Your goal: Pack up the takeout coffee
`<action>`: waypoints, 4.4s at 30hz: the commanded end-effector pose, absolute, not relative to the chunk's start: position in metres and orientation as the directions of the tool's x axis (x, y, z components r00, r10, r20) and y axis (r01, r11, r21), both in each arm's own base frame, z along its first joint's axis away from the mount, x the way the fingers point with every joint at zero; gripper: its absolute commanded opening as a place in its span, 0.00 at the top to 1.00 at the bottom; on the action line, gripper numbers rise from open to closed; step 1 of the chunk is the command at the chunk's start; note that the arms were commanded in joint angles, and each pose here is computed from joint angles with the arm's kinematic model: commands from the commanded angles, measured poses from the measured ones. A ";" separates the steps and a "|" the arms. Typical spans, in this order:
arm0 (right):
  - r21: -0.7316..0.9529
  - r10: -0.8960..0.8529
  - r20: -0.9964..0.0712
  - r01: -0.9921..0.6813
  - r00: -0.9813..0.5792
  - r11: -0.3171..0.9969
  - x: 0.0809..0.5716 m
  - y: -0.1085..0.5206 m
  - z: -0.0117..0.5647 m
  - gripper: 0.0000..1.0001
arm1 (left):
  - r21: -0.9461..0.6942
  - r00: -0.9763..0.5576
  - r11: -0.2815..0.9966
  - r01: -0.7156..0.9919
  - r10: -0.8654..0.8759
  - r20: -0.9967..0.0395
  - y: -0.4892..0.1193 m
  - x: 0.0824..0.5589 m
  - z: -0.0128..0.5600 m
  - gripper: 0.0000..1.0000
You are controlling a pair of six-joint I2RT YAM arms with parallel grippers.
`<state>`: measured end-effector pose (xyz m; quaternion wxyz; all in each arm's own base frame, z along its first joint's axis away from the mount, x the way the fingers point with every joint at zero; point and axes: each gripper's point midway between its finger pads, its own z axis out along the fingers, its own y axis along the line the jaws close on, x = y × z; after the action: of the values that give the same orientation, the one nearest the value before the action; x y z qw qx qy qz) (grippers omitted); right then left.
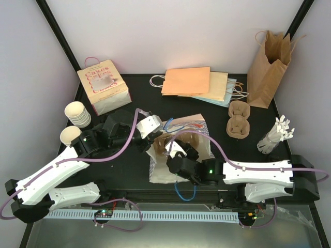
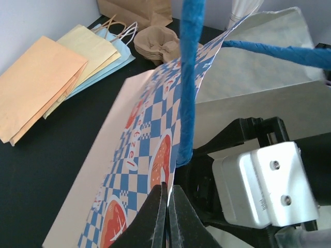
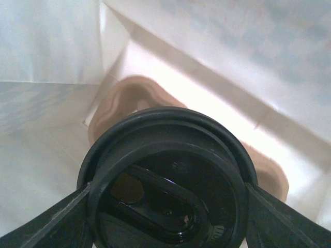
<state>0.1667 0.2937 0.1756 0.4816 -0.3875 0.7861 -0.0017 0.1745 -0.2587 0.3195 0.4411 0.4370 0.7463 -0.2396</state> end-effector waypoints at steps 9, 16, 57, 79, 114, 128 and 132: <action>-0.284 -0.588 -0.776 -0.706 -0.228 0.649 0.151 0.319 0.165 0.40 | -0.021 -0.217 0.464 0.886 0.374 -0.902 -0.268 0.165 0.334 0.98; -0.298 -0.626 -0.742 -0.719 -0.239 0.628 0.137 0.311 0.135 0.40 | -0.041 -0.234 0.463 0.885 0.369 -0.899 -0.270 0.164 0.328 0.98; -0.454 -0.697 -0.692 -0.637 -0.189 0.623 0.140 0.308 0.138 0.40 | -0.503 -0.779 0.763 0.406 0.002 -0.627 -0.195 0.359 0.259 0.16; -0.483 -0.714 -0.676 -0.624 -0.181 0.615 0.143 0.306 0.135 0.40 | -0.675 -0.919 0.662 0.325 0.052 -0.391 -0.245 0.380 0.138 0.33; -0.472 -0.707 -0.685 -0.630 -0.178 0.616 0.143 0.306 0.137 0.39 | -0.726 -0.966 0.647 0.233 0.068 -0.249 -0.252 0.339 0.067 0.62; -0.503 -0.739 -0.647 -0.624 -0.186 0.598 0.144 0.304 0.132 0.40 | -0.744 -0.964 0.623 0.242 0.069 -0.256 -0.255 0.338 0.075 0.65; -0.504 -0.739 -0.648 -0.626 -0.183 0.596 0.144 0.305 0.132 0.39 | -0.758 -0.968 0.609 0.233 0.074 -0.238 -0.258 0.337 0.071 0.65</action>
<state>0.1405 0.3033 0.1269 0.4517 -0.4533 0.7665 -0.0552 0.3372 -0.2465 0.0577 0.0893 0.0711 0.9076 -0.4040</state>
